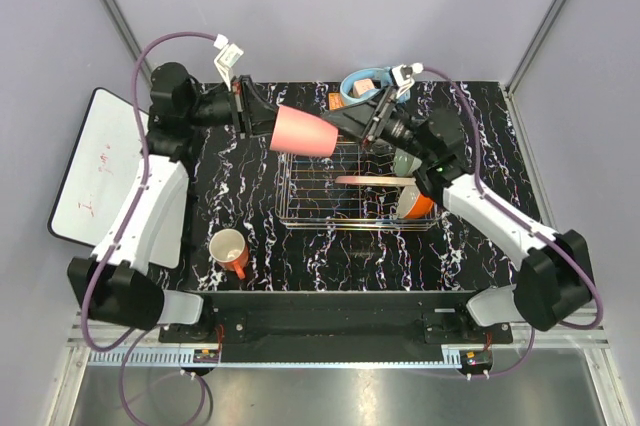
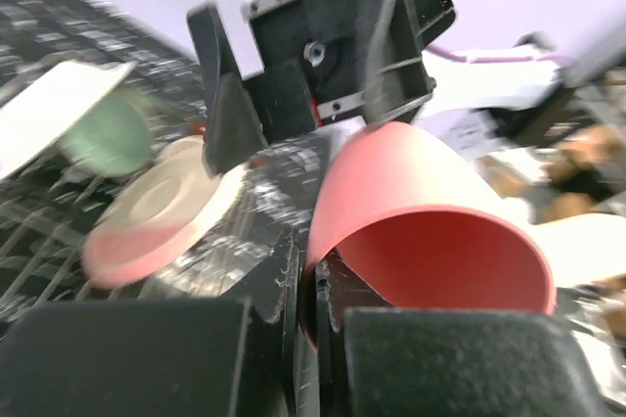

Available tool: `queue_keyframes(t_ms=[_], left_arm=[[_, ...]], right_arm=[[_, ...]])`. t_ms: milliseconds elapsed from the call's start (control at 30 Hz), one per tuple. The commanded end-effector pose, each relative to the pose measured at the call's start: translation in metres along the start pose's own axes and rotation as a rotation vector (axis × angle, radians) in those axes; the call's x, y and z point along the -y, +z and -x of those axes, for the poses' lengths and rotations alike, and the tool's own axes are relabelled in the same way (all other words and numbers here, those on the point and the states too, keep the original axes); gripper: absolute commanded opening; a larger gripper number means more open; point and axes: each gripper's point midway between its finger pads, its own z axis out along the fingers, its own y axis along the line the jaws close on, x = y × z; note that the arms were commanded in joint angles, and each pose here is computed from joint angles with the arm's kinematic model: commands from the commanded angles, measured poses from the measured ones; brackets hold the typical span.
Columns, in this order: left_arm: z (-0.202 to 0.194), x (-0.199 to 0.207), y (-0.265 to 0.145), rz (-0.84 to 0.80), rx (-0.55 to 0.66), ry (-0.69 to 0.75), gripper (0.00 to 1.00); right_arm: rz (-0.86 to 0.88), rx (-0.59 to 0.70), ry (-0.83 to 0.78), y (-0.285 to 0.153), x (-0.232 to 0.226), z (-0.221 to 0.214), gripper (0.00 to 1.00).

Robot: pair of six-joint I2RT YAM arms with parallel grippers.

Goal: Load the mixed dishes into the dish rack

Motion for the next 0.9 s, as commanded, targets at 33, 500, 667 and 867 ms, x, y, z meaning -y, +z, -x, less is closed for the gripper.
queue_keyframes(t_ms=[33,500,667,867], left_arm=[[0.034,0.033,0.001,-0.189,0.046,0.002,0.0],[0.019,0.011,0.004,-0.18,0.056,-0.04,0.0],[0.012,0.001,0.005,-0.158,0.053,-0.05,0.0],[0.004,-0.005,0.005,-0.134,0.044,-0.042,0.0]], right_arm=[[0.085,0.004,-0.087,-0.005,-0.039,0.003,1.0],[0.162,0.048,0.02,0.001,-0.042,-0.001,1.0],[0.223,0.057,0.061,0.005,-0.052,-0.002,1.0],[0.236,0.083,0.073,0.004,-0.058,0.002,1.0]])
